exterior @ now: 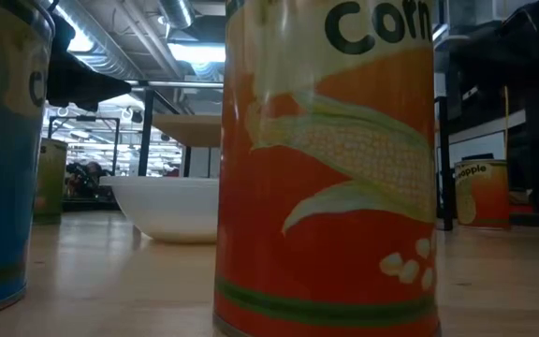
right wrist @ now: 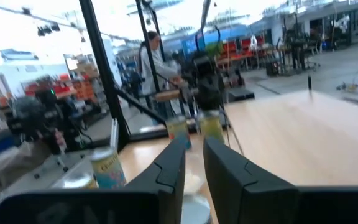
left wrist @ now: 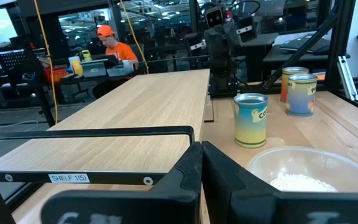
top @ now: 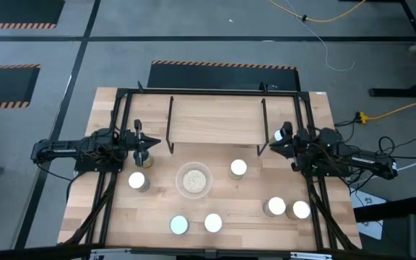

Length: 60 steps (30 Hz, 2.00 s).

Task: Pick and place cans onto a shelf
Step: Put the canned pineapple on the shelf

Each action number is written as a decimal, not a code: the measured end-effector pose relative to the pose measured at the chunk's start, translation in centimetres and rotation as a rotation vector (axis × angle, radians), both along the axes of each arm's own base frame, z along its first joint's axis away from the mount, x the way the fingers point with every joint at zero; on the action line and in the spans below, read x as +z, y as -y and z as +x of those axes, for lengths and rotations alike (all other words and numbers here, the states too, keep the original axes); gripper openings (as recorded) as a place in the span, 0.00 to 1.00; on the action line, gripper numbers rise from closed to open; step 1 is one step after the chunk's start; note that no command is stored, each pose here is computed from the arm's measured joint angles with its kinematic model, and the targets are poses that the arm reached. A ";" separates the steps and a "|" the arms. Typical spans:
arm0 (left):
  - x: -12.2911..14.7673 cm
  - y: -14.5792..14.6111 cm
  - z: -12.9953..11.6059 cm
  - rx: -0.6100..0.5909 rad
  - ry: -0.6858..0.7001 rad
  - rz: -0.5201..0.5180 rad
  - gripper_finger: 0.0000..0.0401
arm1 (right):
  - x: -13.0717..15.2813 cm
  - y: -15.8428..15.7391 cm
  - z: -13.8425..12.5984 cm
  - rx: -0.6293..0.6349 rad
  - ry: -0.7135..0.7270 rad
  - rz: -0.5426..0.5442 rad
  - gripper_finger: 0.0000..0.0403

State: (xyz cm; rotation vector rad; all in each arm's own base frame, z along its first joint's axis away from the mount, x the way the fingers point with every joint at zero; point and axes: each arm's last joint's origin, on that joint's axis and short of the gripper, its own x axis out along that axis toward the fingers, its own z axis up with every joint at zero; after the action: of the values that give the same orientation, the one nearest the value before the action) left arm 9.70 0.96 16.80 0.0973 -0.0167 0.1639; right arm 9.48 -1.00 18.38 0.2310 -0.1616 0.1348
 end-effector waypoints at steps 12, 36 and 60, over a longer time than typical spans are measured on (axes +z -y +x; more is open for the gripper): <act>0.0 0.0 0.0 0.000 0.000 0.000 0.00 | 1.1 -0.1 -0.3 0.014 0.111 0.036 0.37; 0.0 0.0 0.0 0.000 0.000 0.001 0.00 | 6.6 -0.4 -2.0 0.017 0.247 0.004 0.65; 0.0 0.0 0.0 0.000 -0.003 0.018 0.00 | 17.7 0.6 -6.7 -0.661 -0.384 -0.087 0.64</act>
State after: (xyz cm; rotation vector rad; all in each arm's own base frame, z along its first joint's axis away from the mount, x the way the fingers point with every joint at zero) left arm 9.70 0.96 16.80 0.1153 -0.0152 0.1641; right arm 2.78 -1.57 36.12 0.1039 0.1548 -0.5565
